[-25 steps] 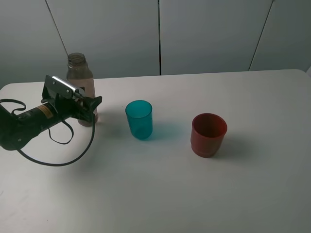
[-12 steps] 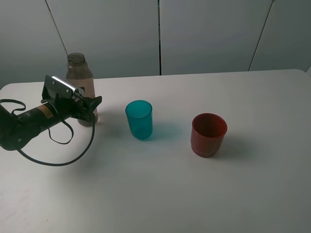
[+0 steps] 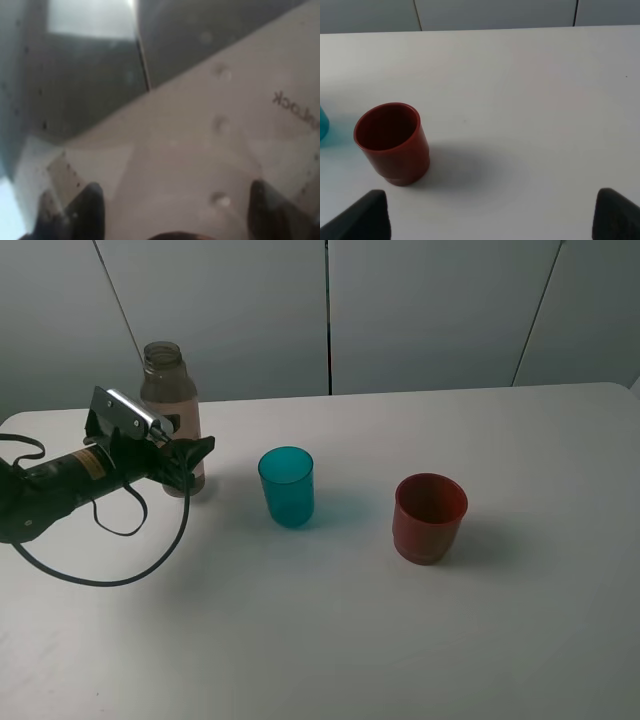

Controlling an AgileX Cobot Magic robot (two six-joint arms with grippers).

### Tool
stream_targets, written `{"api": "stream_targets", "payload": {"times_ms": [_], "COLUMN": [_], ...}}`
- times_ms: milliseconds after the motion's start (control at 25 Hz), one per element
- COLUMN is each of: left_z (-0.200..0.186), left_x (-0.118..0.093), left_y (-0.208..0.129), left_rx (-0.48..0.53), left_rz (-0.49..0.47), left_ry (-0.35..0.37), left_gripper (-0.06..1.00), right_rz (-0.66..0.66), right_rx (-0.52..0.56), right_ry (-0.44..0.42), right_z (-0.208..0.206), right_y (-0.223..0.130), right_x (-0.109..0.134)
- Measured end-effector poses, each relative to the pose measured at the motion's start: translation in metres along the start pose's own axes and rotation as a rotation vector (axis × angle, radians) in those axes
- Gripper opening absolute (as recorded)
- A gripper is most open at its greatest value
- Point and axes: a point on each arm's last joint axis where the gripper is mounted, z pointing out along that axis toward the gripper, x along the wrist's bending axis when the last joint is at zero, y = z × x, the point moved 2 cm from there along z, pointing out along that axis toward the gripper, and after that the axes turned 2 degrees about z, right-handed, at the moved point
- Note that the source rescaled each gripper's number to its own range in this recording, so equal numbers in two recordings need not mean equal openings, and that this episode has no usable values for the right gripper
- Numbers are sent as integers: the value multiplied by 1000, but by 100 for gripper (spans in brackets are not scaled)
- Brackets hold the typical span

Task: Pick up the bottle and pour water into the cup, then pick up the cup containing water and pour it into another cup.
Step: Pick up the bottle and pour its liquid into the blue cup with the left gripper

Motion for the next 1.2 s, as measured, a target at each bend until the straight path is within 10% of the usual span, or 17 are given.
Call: {"api": "stream_targets", "payload": {"times_ms": [760, 1200], "left_z": [-21, -15], "left_x": [0, -22], "left_y": [34, 29], "left_rx": [271, 342], "left_rz": [310, 648], "left_ry": [-113, -224], "left_gripper": [1, 1], "right_rz": [0, 0], "right_rx": [0, 0], "right_ry": [0, 0], "right_z": [0, 0], "right_y": [0, 0], "right_x": [0, 0]}}
